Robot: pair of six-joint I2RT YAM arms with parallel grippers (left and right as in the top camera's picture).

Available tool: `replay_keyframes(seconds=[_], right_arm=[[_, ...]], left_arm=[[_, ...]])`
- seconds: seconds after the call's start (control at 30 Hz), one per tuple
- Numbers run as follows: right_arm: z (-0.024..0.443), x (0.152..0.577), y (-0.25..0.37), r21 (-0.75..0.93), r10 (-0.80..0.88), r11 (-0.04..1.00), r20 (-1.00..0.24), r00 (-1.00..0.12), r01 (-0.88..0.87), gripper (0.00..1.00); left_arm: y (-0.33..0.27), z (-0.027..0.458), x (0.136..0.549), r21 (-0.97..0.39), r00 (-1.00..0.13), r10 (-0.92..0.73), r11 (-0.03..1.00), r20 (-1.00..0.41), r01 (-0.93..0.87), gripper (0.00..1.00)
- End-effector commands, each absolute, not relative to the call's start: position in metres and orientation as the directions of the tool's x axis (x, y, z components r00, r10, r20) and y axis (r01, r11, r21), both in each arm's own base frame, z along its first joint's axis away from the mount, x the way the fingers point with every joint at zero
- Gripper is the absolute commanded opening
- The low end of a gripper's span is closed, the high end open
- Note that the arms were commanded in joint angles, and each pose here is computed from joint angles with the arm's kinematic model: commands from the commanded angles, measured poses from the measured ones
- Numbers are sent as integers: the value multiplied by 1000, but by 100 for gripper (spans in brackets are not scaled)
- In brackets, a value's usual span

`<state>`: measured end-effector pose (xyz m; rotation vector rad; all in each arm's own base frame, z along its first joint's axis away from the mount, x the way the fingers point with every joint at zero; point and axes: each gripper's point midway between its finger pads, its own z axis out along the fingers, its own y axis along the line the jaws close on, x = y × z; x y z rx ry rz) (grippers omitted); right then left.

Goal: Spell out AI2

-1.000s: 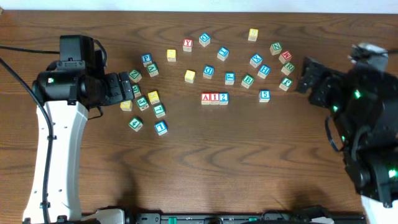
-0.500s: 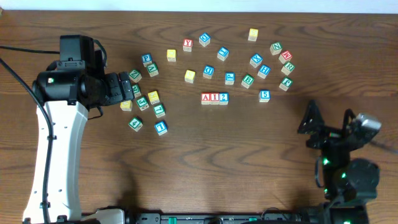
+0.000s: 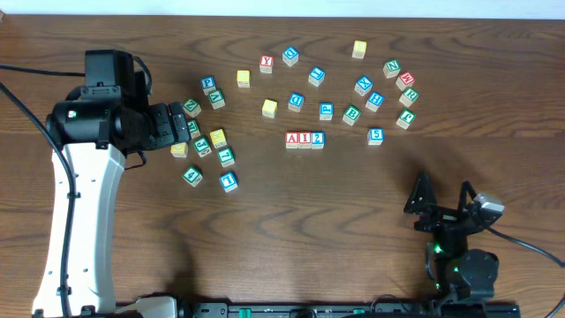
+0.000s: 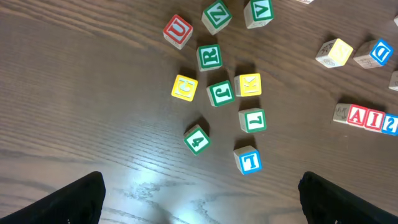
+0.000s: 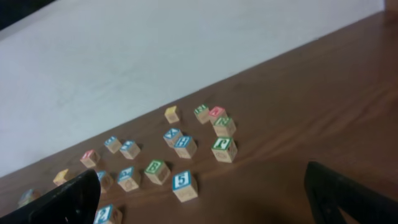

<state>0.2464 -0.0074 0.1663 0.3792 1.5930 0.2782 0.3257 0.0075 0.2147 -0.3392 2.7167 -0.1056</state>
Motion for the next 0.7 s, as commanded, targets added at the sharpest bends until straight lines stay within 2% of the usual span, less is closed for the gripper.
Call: replay_keyframes(seconds=[0.0,0.23,0.67], right_arm=[[157,246,-8,447,451,891,-892,-40,80,99],[157,246,-6,311,314,948,-948,-54,61,99],[158,246,-6,307,310,950,-949,-55,58,99]], left_arm=[[11,218,327,-112,-889,-244,970,-387,-217,98],[11,218,327,-112,-889,-244,970,-387,-217,98],[11,218,327,-112,-889,-244,970,-387,-217,98]])
